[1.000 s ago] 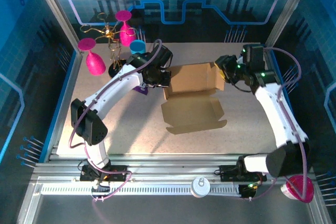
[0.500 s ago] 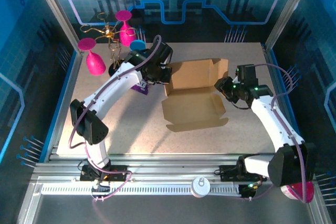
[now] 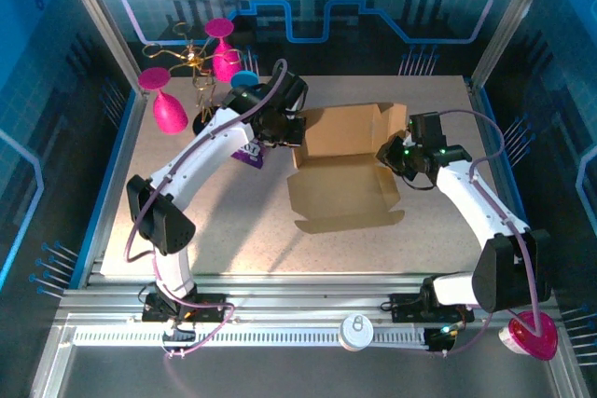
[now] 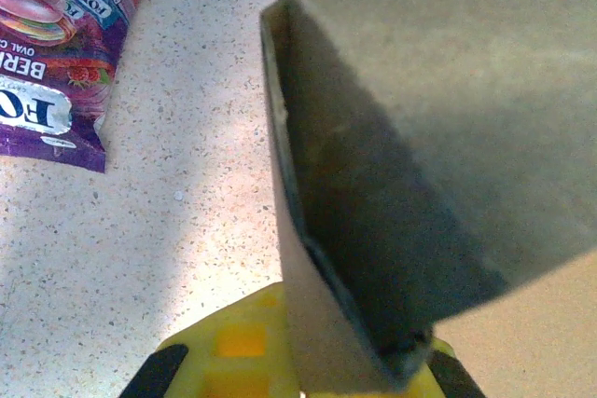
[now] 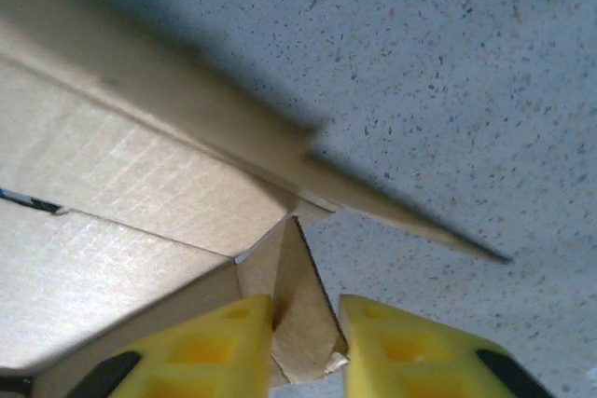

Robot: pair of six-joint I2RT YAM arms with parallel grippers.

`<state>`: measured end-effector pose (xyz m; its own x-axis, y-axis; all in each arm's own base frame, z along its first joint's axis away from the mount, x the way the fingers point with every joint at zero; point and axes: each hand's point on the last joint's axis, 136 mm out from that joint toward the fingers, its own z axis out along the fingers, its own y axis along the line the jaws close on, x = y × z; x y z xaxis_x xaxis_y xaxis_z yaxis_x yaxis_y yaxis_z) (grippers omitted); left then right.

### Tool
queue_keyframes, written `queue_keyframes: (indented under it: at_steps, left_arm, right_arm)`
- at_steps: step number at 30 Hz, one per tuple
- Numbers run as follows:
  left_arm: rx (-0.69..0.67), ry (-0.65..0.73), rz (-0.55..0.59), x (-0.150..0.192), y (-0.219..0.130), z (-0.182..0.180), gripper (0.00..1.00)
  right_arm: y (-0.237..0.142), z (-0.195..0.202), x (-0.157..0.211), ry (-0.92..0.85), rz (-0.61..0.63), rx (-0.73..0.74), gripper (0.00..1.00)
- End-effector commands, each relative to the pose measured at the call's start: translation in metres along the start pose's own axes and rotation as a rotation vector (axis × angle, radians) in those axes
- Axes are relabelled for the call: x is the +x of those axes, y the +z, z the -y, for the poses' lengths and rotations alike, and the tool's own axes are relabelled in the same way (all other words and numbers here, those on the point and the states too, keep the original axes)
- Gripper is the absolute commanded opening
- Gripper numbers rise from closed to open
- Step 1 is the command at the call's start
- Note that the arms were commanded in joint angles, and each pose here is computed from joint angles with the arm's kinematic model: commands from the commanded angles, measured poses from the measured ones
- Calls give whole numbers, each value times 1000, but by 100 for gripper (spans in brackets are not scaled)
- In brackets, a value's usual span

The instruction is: Fold the paper box

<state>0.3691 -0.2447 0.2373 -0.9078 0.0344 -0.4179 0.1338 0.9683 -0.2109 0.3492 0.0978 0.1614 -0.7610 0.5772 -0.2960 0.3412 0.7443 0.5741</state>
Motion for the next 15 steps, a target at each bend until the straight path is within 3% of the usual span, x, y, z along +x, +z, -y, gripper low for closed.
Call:
queue_keyframes:
  at_steps: [1,9,15]
  left_arm:
    - [-2,19,-6,-4,1,0,0]
    - [-10,22,-5,-11,10,2,0]
    - [-11,18,9,-26,10,5,0]
  right_arm:
    - [-8,-15,-12,-45,52,-8,15]
    - [-13,-28,-18,-173,66,92,1]
    - [-13,-42,-24,-263,81,156,0]
